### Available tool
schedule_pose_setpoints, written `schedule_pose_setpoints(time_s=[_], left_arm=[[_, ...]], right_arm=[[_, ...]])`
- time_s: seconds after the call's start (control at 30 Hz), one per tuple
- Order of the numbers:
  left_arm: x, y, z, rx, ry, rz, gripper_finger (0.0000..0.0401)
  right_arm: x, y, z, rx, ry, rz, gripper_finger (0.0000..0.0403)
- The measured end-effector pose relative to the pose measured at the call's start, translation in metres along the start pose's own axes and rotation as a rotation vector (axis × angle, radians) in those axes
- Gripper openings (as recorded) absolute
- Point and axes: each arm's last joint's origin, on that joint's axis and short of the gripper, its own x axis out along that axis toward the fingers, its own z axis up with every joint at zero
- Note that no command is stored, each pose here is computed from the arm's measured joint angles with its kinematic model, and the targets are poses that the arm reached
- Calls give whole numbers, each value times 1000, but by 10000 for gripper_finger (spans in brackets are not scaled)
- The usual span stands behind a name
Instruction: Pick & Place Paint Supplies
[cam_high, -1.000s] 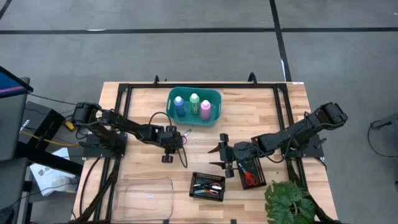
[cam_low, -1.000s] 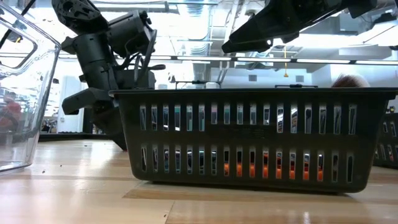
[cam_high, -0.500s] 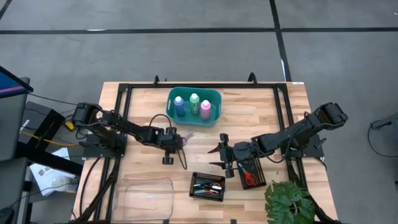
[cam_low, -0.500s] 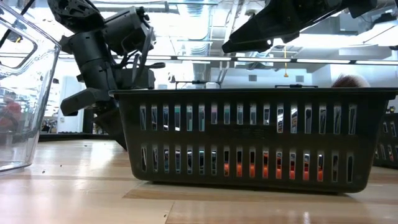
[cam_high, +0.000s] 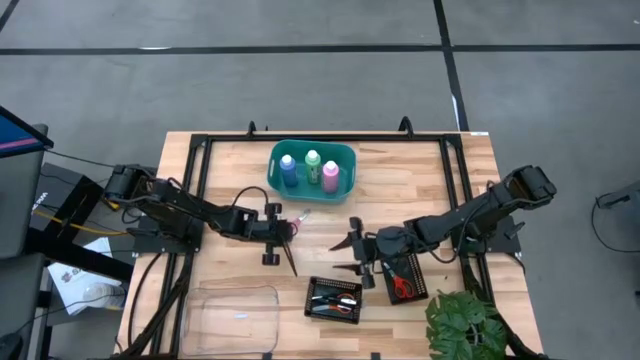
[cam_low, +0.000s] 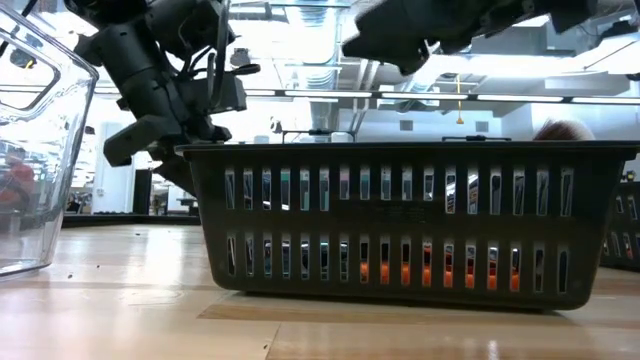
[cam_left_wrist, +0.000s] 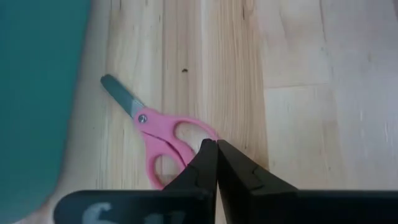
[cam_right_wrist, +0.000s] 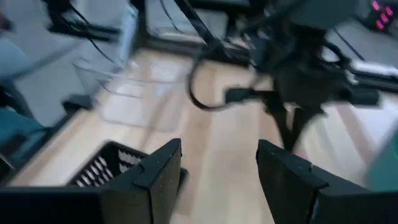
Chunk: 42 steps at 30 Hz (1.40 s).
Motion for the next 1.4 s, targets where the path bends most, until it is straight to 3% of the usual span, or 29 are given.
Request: schedule_pose_setpoints(time_s=[0.13,0.33,0.43,0.53,0.83,0.97,1.07,1.23,1.4], left_arm=[[0,0,0,2,-3,-11,1],[1,0,1,-5,-2,-46,1],[2,1,0,9,-1,-133,8],[4,1,0,2,2,-175,25],[31,13,-7,-41,66,-127,108],[38,16,-9,-54,90,-122,123],[39,17,-9,-56,89,-123,103],[39,16,-10,-60,91,-142,15],[38,11,-11,-64,94,-127,4]], right_arm=[[15,4,-12,6,-91,57,195],[39,-5,-38,54,-5,23,195],[44,-11,-42,79,8,13,195],[45,-14,-43,83,14,12,195],[44,-13,-42,77,10,36,195],[44,-12,-42,75,12,40,195],[44,-10,-42,74,12,43,195],[44,-10,-42,72,16,44,195],[44,-10,-43,72,24,44,195]])
